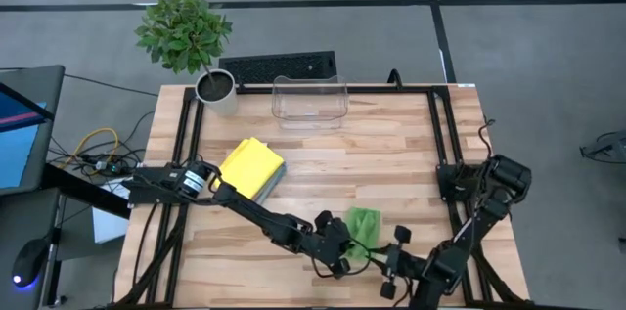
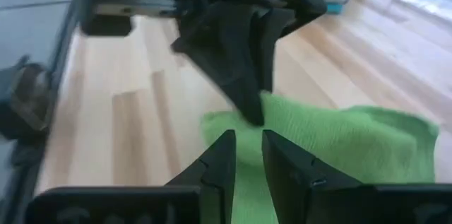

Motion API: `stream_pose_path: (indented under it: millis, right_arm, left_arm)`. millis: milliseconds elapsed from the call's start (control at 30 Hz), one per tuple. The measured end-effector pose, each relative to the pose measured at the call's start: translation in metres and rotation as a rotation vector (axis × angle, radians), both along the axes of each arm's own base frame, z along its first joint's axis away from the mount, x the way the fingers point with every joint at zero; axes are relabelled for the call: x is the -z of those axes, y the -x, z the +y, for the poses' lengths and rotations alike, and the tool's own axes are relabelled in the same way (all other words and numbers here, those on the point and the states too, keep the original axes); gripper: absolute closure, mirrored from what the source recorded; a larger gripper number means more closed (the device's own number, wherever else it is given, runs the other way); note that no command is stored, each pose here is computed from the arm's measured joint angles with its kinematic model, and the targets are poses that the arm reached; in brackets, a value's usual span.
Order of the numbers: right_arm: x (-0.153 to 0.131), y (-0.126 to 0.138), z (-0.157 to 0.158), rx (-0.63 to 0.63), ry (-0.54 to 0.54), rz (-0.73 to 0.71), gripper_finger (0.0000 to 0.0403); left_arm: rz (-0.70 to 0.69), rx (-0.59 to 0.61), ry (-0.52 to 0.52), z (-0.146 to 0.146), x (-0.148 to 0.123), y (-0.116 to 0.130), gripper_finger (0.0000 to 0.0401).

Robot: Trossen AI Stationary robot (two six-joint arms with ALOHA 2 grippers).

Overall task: Fold microfiber towels
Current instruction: Fold the green microfiber cloth

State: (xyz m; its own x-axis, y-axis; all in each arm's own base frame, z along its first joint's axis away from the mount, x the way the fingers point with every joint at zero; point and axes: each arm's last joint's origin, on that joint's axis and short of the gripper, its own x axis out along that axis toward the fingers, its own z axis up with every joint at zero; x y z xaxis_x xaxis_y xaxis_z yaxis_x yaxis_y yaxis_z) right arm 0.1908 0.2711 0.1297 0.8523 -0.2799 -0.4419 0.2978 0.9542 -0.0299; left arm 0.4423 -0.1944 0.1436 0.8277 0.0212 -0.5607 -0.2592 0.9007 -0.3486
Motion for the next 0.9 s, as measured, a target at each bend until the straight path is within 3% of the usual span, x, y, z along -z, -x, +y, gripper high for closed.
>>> stream_pose_path:
  millis: [167, 367, 700, 900]
  right_arm:
    - [-0.001, -0.012, -0.009, 0.054, 0.02, -0.023, 0.0306]
    - [0.0, -0.018, -0.013, 0.059, 0.026, -0.001, 0.0306]
    - [-0.007, -0.01, -0.004, 0.042, 0.055, -0.023, 0.0308]
    - [-0.026, -0.015, 0.003, 0.053, 0.118, -0.028, 0.0332]
  left_arm:
    - [-0.073, 0.003, 0.025, -0.002, -0.006, -0.004, 0.0386]
    - [-0.079, 0.027, -0.014, -0.004, -0.007, -0.003, 0.0366]
    - [-0.134, 0.099, -0.012, -0.01, -0.012, -0.005, 0.0222]
    - [-0.189, 0.11, 0.001, -0.011, -0.018, -0.007, 0.0175]
